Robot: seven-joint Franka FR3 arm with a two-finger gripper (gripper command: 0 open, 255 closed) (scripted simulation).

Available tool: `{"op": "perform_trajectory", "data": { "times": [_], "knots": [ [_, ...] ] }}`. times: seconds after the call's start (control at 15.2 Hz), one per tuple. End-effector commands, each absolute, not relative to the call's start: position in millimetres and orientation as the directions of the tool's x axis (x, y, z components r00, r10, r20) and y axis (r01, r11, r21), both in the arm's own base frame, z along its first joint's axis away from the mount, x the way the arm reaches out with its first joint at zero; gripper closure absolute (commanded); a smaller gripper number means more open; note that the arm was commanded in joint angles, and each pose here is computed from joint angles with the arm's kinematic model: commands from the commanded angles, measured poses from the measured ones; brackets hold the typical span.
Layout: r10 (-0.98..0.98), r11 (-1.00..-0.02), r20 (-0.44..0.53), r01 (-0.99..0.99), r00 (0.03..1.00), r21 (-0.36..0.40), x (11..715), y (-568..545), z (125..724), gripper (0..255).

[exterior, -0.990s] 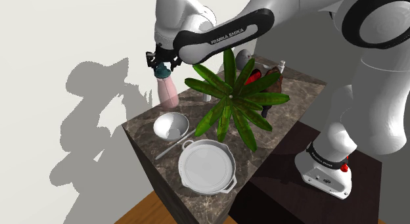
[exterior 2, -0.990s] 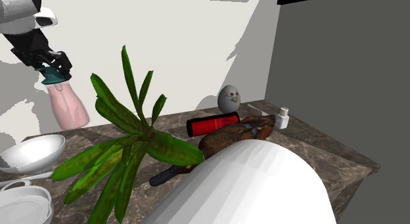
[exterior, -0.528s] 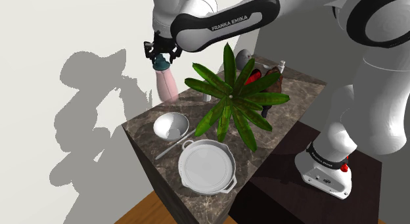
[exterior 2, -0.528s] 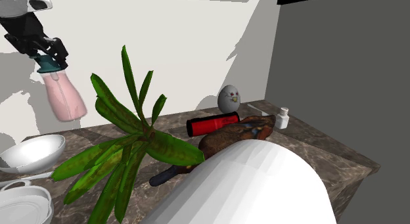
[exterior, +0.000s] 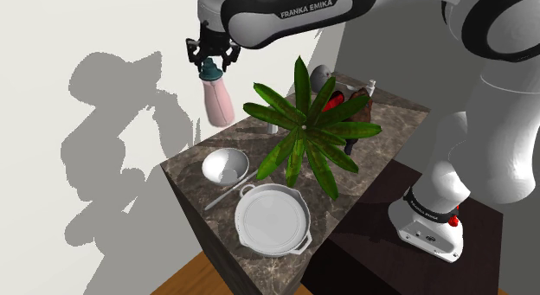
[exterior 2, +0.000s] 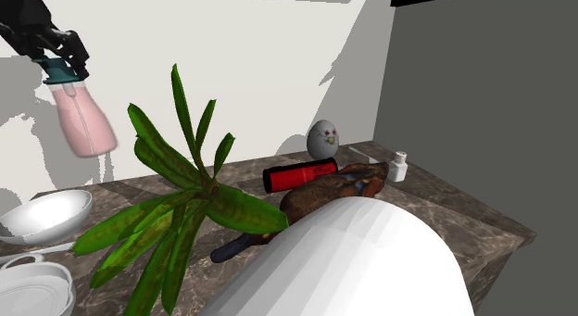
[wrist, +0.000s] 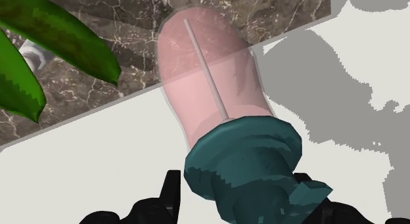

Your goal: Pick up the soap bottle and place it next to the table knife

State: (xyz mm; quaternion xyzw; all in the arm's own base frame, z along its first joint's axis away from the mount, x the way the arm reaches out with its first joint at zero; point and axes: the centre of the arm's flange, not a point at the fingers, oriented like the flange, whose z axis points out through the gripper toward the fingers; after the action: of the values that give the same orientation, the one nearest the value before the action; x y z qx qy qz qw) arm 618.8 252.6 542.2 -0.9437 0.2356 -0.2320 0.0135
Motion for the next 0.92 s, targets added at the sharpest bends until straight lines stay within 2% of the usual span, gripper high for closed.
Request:
{"op": "perform_trajectory", "data": {
  "times": [0.0,0.86],
  "knots": [
    [-0.451,-0.889,0.432,-0.438,0.781,-0.135,620.2,252.7,553.7,255],
    [-0.451,-0.889,0.432,-0.438,0.781,-0.135,620.2,252.7,622.3,255]
  ]
}}
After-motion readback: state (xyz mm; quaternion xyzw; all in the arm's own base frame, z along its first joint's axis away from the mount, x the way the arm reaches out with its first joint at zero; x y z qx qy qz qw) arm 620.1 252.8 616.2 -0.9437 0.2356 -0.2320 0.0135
